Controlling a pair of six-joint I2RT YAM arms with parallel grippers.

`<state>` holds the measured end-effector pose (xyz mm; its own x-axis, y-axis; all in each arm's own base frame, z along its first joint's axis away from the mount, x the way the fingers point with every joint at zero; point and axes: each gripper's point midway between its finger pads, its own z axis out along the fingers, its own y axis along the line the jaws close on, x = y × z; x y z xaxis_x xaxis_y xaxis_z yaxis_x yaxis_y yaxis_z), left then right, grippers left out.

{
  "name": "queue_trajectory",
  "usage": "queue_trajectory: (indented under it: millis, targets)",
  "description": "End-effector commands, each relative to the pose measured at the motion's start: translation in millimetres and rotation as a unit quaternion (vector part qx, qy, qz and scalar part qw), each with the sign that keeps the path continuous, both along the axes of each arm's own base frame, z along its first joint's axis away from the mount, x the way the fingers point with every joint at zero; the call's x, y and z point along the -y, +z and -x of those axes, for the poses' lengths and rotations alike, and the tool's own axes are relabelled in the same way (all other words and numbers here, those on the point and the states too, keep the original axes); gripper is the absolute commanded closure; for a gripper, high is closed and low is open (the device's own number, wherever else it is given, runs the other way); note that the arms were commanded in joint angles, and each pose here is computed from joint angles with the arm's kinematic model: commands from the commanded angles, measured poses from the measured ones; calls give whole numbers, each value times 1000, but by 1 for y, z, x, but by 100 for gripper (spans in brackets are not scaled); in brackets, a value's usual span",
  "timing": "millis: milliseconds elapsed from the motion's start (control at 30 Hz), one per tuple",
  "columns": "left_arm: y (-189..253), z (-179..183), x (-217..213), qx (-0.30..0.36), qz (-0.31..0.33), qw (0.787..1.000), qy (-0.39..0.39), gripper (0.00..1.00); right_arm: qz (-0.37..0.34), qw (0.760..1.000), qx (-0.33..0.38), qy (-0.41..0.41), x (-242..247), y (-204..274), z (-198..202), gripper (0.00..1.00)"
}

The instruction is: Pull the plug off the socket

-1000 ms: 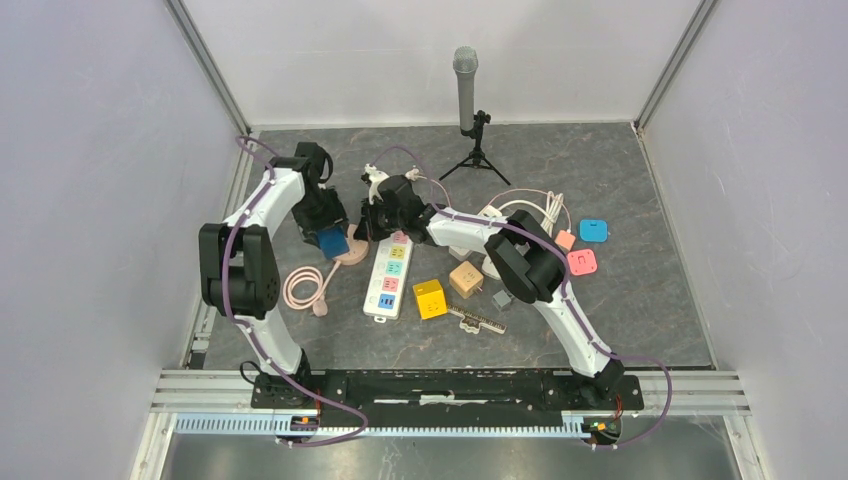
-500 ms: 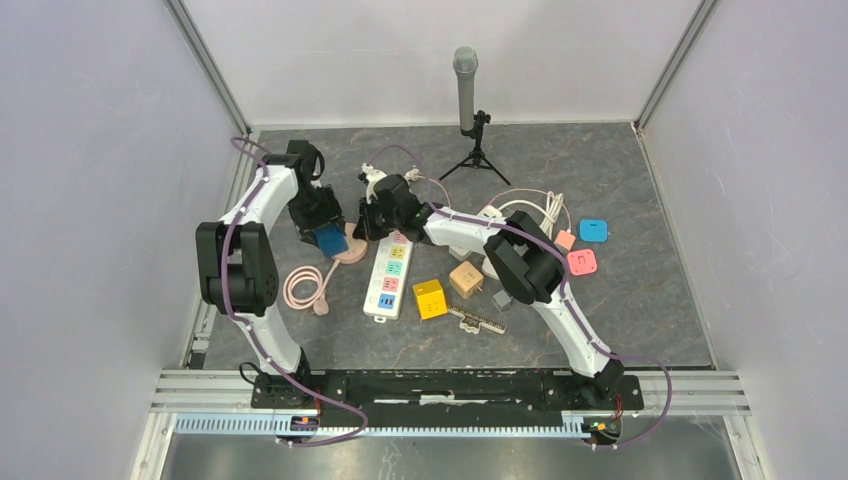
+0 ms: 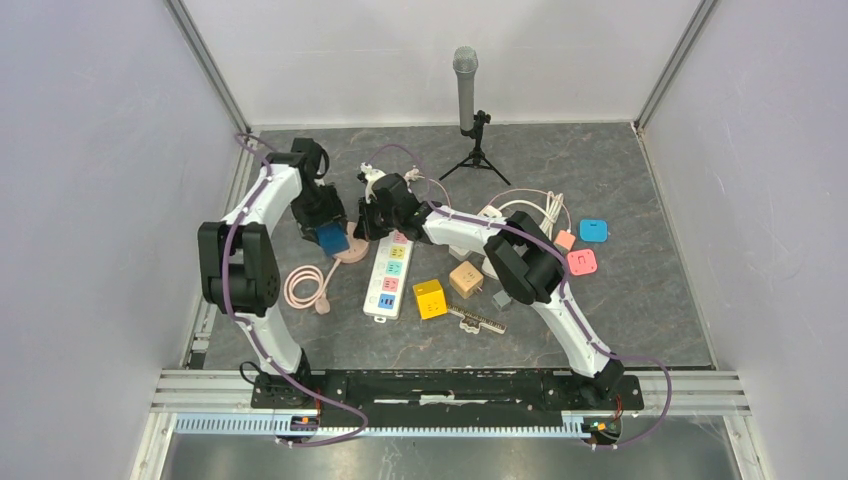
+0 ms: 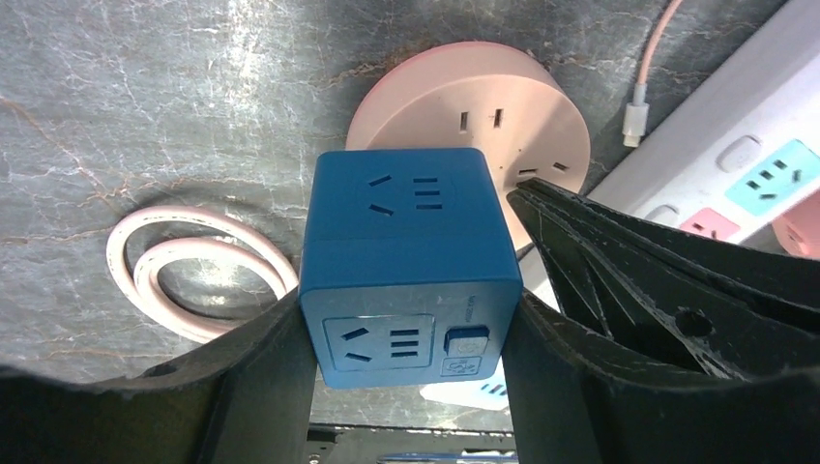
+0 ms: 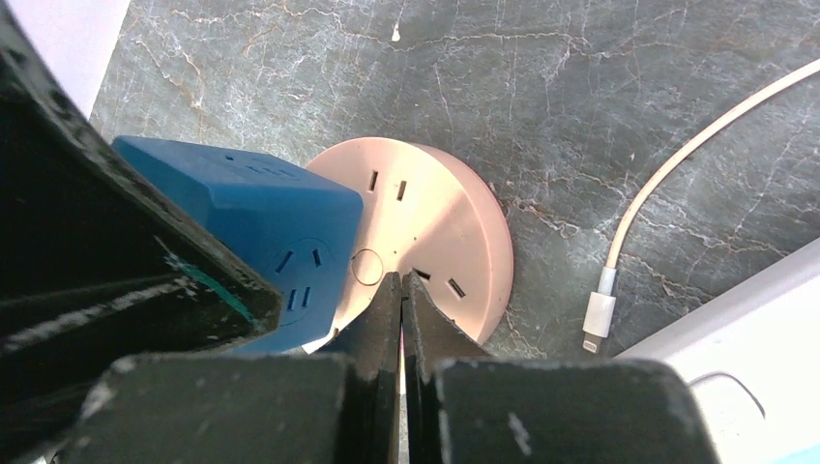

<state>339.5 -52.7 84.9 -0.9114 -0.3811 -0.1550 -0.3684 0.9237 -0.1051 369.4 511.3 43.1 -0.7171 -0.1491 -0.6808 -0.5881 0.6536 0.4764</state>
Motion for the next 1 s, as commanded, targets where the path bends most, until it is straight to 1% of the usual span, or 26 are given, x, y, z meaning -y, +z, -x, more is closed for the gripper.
queue_trajectory:
  millis: [0,67,167,267,333,433,500,533,567,633,700,767,833,900,967]
  targets:
    - [56,-27,33,73,150,985,-35,89,194,974,-113,-7,73,-126,52,100]
    - [66,-30,42,80,195,977,-41,93,190,975,-114,-8,71,-126,53,100]
    - [65,-32,42,82,187,978,-35,94,182,976,-115,-9,68,-126,51,100]
    - [55,-30,30,76,149,986,-20,95,182,977,-113,-11,67,-124,50,100]
    - [50,-27,16,70,109,992,-9,94,180,977,-110,-13,68,-122,48,100]
    - [53,-26,-8,75,58,995,5,94,165,981,-100,-12,64,-113,43,100]
    - [59,-24,-16,86,38,995,11,94,147,985,-89,-13,59,-101,36,100]
    - [62,-24,-31,92,30,995,31,93,137,987,-80,-11,55,-93,31,100]
    - [64,-23,-37,97,20,994,37,93,126,990,-70,-9,51,-84,25,100]
    - [64,-19,-46,101,11,994,50,91,97,994,-47,-2,40,-59,12,99]
    - [60,-15,-53,105,17,992,68,91,62,998,-28,10,29,-33,1,95]
    - [55,-14,-59,113,35,989,91,91,24,999,-6,25,21,-3,-7,88]
    - [50,-13,-62,120,55,986,103,90,-10,999,15,41,17,25,-10,75]
    - [47,-16,-59,128,92,982,107,87,-78,994,55,60,12,72,-10,63]
    - [45,-21,-54,130,125,977,113,84,-126,986,80,74,13,107,-4,57]
